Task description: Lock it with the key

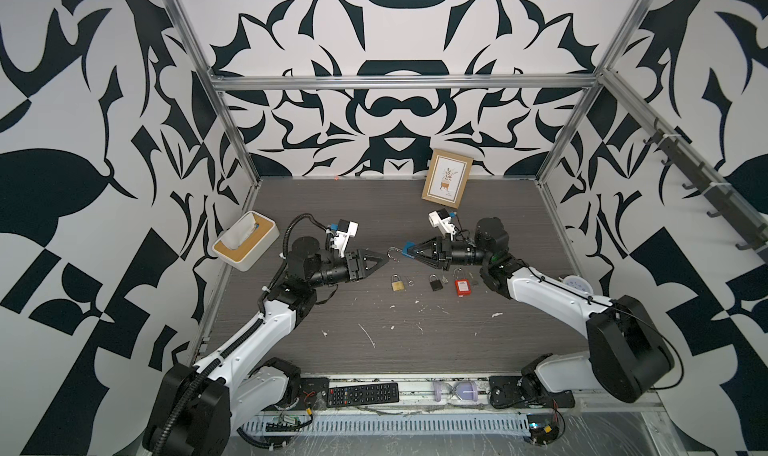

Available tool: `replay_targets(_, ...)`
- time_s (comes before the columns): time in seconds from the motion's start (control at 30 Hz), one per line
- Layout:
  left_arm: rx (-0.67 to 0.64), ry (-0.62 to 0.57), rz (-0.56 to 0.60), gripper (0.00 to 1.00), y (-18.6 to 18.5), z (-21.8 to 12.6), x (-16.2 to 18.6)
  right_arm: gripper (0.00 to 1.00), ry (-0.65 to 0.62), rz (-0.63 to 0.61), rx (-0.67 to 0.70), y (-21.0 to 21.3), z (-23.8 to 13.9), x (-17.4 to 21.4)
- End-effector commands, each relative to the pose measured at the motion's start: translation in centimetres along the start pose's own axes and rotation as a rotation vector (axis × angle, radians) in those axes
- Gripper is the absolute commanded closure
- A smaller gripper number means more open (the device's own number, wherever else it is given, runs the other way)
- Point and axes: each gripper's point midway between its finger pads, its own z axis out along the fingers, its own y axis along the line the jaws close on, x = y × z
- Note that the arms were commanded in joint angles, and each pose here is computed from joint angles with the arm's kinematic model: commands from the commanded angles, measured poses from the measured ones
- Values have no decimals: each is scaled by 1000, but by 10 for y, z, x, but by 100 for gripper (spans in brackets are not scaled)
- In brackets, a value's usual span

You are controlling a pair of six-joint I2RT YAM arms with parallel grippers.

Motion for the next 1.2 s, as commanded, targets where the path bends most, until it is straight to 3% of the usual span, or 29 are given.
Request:
replay_targets(0.0,8,28,16,35,-3,8,3,100,-13,-109,-79,33,-1,-7)
replay_targets(0.57,11,28,39,37,-10,20,-1,100,7,-69,-60,9,5,2)
replay_targets(1.17,-79,-56,94,57,10,17,-11,100,29,-23,-96,11,3,11)
